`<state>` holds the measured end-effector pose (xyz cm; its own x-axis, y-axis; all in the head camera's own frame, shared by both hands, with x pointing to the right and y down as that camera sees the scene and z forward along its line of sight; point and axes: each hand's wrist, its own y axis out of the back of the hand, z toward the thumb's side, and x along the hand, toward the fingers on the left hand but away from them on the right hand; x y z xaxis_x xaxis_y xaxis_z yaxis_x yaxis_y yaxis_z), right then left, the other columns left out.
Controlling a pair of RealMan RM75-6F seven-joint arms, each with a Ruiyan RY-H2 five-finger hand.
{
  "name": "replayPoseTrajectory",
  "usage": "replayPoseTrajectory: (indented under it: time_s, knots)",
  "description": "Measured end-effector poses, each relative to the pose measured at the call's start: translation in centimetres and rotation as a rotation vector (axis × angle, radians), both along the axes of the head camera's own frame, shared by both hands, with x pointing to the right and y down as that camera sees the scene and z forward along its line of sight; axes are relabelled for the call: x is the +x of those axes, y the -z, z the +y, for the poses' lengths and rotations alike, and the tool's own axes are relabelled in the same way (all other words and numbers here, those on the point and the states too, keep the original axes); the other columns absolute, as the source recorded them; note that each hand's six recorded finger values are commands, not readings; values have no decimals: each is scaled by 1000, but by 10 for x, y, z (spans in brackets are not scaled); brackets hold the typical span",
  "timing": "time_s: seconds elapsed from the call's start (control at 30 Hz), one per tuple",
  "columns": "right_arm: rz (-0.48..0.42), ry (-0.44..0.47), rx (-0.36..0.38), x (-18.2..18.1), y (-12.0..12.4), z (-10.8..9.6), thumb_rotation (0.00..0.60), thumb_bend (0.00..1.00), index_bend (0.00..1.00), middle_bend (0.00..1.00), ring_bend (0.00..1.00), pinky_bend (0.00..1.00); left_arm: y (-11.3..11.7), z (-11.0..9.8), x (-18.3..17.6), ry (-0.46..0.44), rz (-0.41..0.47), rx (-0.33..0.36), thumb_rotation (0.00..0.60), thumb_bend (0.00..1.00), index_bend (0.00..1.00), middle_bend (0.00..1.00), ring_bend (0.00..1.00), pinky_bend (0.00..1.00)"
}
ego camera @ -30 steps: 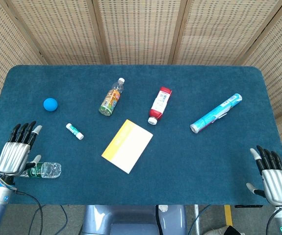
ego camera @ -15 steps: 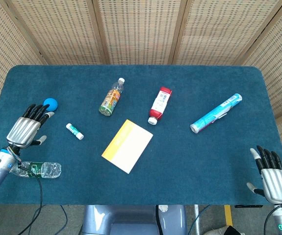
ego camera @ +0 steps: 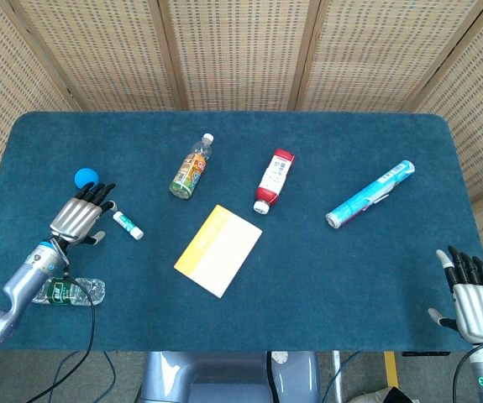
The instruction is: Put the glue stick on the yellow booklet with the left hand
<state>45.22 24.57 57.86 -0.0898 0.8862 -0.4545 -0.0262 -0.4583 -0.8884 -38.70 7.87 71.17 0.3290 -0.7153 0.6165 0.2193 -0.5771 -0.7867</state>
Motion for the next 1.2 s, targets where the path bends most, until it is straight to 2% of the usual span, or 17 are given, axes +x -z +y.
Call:
replayPoseTrajectory:
  time_s: [0.4, 0.67, 0.93, 1.2]
  knots:
    - [-9, -15, 4, 5, 0, -3, 600, 0, 51, 0, 0, 0, -24, -4, 18, -17, -14, -40, 600, 314, 318, 0, 0, 0]
    - [-12, -19, 4, 6, 1, -3, 600, 0, 51, 0, 0, 0, -40, 3, 36, -61, -38, -68, 600, 322, 332, 0, 0, 0]
    - [-15, -20, 5, 6, 1, -4, 600, 0, 51, 0, 0, 0, -45, 7, 41, -66, -45, -62, 600, 365, 495, 0, 0, 0]
    - [-18, -15, 15, 4, 4, -4, 600, 0, 51, 0, 0, 0, -51, 13, 43, -76, -60, -68, 600, 396, 568, 0, 0, 0]
